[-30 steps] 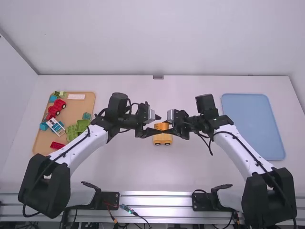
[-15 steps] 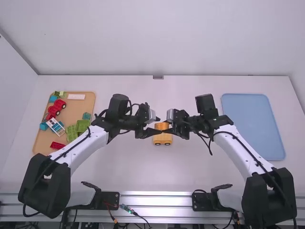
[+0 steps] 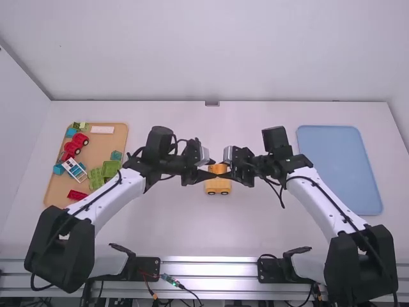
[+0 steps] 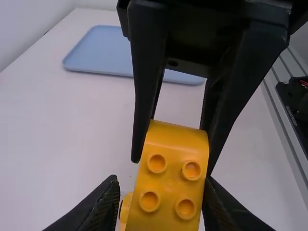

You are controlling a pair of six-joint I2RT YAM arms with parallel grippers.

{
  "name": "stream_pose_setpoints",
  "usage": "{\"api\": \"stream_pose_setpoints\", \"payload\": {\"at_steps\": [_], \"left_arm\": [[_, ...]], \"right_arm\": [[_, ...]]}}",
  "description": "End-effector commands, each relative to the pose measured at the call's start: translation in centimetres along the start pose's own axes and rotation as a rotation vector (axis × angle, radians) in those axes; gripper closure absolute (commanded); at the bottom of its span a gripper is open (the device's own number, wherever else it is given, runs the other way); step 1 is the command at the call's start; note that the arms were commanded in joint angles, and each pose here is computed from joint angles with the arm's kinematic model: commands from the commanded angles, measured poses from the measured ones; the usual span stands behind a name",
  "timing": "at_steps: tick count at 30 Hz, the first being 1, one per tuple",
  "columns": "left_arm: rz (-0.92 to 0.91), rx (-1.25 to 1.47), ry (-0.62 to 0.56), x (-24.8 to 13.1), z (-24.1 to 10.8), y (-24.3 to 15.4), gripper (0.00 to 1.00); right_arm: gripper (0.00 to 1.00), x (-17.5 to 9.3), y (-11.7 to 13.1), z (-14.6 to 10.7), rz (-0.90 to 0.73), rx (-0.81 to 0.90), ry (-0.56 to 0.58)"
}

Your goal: Assemble lego blocks to make yellow taxi

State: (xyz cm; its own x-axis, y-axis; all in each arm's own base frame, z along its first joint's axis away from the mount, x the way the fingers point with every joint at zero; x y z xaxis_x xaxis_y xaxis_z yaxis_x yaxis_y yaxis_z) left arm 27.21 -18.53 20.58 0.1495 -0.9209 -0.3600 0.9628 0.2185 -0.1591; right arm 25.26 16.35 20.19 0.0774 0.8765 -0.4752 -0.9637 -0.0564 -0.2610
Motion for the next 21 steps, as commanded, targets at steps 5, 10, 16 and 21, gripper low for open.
{"api": "stream_pose_setpoints", "payload": {"at_steps": [5, 10, 16, 21], "left_arm": [[0.036, -0.005, 0.017, -0.27, -0.08, -0.11, 0.59], [0.029, 0.007, 0.01, -0.27, 0.04, -0.18, 0.67], [0.034, 0.01, 0.005, -0.38, 0.11, -0.04, 0.73], [0.033, 0.011, 0.005, -0.37, 0.11, -0.05, 0.81]], "right_arm": [[1.0, 0.35, 0.5, 0.01, 0.03, 0.017, -0.027], [1.0, 0.35, 0.47, 0.02, 0.029, 0.016, -0.027], [1.0, 0.36, 0.48, 0.04, 0.03, 0.017, -0.028], [0.85, 0.35, 0.51, 0.1, 0.033, 0.017, -0.035]]}}
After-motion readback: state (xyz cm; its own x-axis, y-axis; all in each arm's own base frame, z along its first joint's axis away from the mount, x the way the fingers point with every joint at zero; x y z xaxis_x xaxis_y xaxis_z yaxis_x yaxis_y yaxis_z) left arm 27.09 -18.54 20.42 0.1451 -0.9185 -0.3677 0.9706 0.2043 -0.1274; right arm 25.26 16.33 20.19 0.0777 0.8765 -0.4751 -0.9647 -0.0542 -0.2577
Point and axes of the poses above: each hand's point on the last joint's axis, 136 mm out from that joint toward the fingers, its own x axis out along the fingers, its own y axis along the line the jaws close on, z = x × y, the point moved 7 cm from there along -x, back along the fingers, and after that the axes turned 10 degrees about -x, right-handed, at the moved point
